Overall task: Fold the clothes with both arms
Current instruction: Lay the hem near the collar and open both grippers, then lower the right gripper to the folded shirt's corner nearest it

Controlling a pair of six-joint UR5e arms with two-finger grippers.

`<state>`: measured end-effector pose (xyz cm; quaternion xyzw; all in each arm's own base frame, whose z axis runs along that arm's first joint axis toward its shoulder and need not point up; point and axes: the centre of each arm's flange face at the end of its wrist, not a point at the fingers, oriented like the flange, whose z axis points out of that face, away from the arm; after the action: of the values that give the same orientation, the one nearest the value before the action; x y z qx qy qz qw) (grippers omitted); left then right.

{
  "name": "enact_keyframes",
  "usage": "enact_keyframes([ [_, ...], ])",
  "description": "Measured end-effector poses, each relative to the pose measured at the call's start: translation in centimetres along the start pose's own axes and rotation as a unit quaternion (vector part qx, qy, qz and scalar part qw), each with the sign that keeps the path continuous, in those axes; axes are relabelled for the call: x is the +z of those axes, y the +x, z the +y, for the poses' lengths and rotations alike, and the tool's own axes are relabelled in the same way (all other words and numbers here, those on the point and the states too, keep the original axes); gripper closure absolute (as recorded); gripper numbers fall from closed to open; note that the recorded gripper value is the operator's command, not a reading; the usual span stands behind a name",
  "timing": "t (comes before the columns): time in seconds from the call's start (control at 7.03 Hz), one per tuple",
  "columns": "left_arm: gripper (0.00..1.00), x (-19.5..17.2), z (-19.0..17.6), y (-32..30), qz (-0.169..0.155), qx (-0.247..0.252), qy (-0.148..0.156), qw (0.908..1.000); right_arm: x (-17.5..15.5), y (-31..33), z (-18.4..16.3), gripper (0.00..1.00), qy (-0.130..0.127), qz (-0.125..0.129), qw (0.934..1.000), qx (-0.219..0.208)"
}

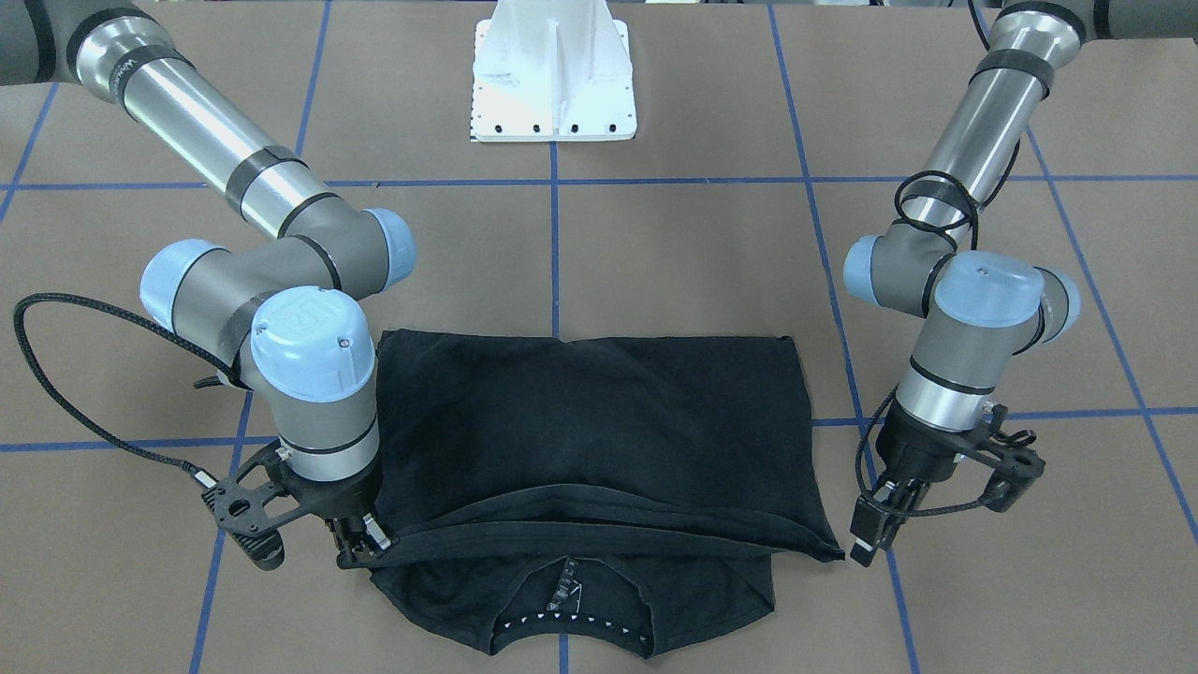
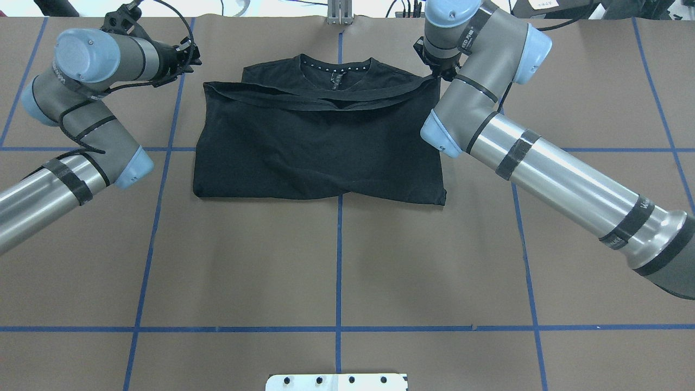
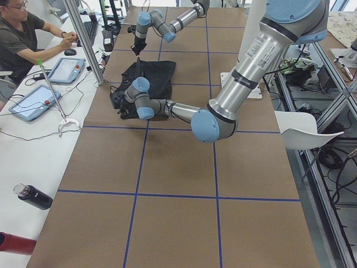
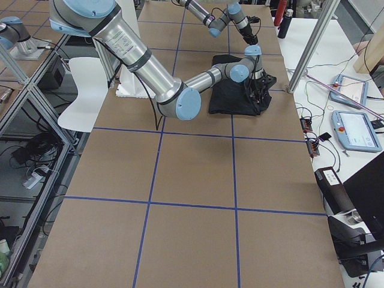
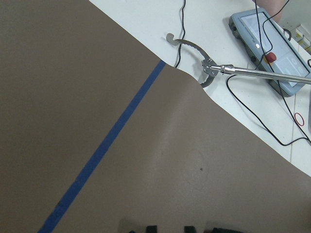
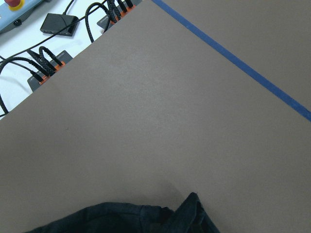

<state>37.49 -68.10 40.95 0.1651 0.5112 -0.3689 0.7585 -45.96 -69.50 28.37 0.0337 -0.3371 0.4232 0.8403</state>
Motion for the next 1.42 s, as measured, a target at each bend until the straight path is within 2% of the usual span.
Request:
enact_keyframes([
  [0.28,0.45,-0.7,-0.4,0.8,0.013,-0.001,0.002,0.9999,-1.6,0.7,1.6,0.35,-0.013,-0.024,0.9996,0.012],
  [0.43,0.45,-1.6,-0.4,1.5,0.022,0.000,-0.002,0.9998,-2.2,3.0,4.2,0.36,-0.028,-0.035,0.9989,0.016],
  [0.57,0.45,-2.5,-0.3,1.9,0.029,0.001,-0.007,0.9995,-2.7,6.6,6.8,0.33,-0.044,-0.044,0.9980,0.015],
  [0.71,0.44,-3.3,-0.3,1.9,0.035,0.002,-0.010,0.9993,-3.6,11.1,9.0,0.25,-0.058,-0.052,0.9969,0.005],
  [0.85,0.43,-3.8,-0.2,1.9,0.039,0.002,-0.011,0.9992,-4.8,14.2,10.5,0.25,-0.067,-0.059,0.9960,0.001],
  [1.14,0.43,-4.1,-0.2,1.1,0.038,-0.001,-0.011,0.9992,-5.4,17.2,12.7,0.26,-0.069,-0.062,0.9954,0.023],
  [1.42,0.42,-4.6,-0.2,0.3,0.039,-0.008,-0.009,0.9992,-4.9,18.0,13.6,0.26,-0.067,-0.056,0.9945,0.058],
])
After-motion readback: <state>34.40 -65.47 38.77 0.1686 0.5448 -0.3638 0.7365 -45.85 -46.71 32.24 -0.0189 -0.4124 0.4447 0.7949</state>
